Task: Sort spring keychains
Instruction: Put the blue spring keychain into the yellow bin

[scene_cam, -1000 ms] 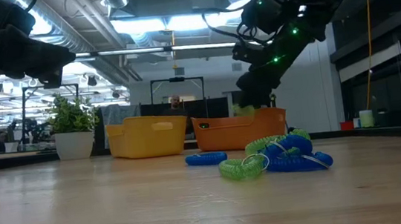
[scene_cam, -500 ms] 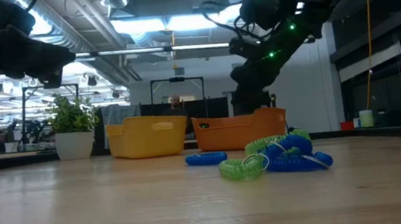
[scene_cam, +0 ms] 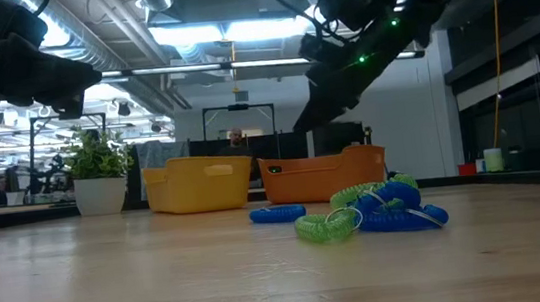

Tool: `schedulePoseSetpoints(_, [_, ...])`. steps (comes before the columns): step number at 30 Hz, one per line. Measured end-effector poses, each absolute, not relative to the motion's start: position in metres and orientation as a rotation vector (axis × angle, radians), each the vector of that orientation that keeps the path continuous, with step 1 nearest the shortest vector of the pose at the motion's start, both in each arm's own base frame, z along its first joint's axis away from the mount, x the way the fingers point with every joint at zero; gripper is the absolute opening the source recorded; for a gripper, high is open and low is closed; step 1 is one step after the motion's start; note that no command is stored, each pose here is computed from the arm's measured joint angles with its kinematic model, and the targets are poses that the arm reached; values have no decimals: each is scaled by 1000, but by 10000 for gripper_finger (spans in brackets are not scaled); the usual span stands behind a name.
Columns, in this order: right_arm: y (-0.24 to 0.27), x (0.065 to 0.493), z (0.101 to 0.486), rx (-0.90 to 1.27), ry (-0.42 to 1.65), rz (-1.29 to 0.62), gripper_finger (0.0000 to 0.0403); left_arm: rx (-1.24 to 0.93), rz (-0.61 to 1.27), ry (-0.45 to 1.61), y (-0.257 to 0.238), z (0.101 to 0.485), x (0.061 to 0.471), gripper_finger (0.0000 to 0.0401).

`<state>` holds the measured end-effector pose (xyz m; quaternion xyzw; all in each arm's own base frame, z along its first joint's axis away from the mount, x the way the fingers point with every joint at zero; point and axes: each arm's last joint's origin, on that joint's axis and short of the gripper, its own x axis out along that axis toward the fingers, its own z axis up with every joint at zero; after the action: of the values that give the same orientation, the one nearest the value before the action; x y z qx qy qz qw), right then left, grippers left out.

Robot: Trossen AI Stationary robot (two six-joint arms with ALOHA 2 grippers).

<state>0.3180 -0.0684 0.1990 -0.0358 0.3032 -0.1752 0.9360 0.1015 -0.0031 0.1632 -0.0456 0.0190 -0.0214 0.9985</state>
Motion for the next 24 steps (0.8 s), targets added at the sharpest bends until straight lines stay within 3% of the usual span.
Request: schedulePoseSetpoints(24, [18, 324, 197, -92, 621, -48, 145, -91, -43, 38, -3, 163, 101, 69])
